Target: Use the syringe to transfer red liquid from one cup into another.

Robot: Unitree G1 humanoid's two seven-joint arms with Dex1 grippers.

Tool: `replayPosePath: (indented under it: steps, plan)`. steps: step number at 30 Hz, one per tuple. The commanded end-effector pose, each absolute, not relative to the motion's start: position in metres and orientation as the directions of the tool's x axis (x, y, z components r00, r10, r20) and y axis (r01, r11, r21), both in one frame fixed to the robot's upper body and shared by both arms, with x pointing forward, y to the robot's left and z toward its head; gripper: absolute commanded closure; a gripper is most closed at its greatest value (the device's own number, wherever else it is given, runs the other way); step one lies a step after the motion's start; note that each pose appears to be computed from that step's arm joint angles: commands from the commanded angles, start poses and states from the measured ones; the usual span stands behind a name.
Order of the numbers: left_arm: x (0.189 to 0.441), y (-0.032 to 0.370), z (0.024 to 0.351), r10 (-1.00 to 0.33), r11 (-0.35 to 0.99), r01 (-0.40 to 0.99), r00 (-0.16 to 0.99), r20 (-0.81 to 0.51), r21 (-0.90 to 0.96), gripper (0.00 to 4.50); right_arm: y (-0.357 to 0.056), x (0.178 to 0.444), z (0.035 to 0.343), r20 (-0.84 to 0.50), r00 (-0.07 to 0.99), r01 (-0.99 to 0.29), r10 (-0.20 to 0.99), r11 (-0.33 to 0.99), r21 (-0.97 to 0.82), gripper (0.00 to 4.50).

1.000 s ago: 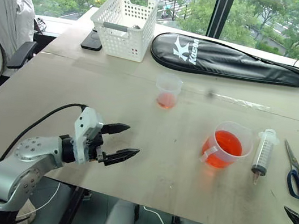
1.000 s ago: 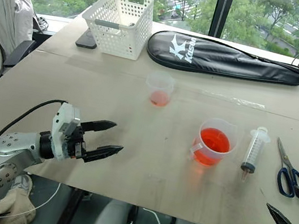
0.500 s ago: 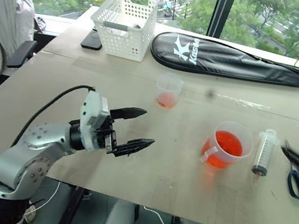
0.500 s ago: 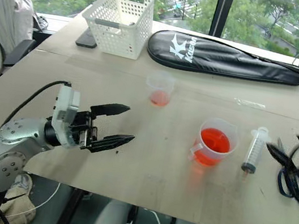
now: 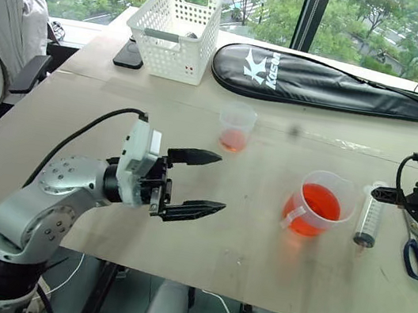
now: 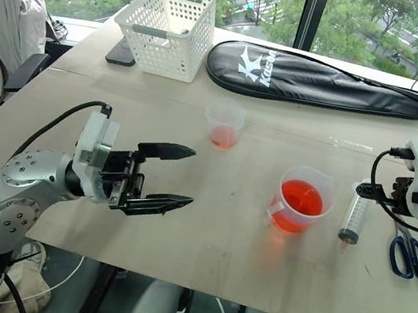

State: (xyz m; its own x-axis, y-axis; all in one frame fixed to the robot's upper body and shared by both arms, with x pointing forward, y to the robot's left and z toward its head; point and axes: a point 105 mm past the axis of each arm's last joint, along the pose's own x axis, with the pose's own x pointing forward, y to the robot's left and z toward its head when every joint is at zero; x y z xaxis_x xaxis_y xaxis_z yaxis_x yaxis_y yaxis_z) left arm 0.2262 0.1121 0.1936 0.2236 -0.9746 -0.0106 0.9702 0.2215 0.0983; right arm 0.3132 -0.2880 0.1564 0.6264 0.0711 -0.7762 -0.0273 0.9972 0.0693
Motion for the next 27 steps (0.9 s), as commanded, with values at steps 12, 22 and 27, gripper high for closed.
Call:
replayPosePath:
  steps: [12, 22, 27]
  plan:
    - [0.216, 0.110, 0.197, -0.971, 0.238, 0.964, 0.238, 0.009, 0.121, 0.00, -0.279, 0.322, 0.117, -0.876, 0.479, 0.073, 0.059, 0.992, 0.107, 0.77]
    - [0.215, 0.111, 0.197, -0.966, 0.256, 0.960, 0.257, 0.012, 0.115, 0.00, -0.284, 0.312, 0.118, -0.872, 0.486, 0.035, 0.056, 0.996, 0.084, 2.93]
    - [0.226, 0.112, 0.203, -0.952, 0.307, 0.947, 0.305, 0.041, 0.094, 0.00, -0.278, 0.321, 0.206, -0.531, 0.809, -0.108, 0.250, 0.953, 0.284, 2.93]
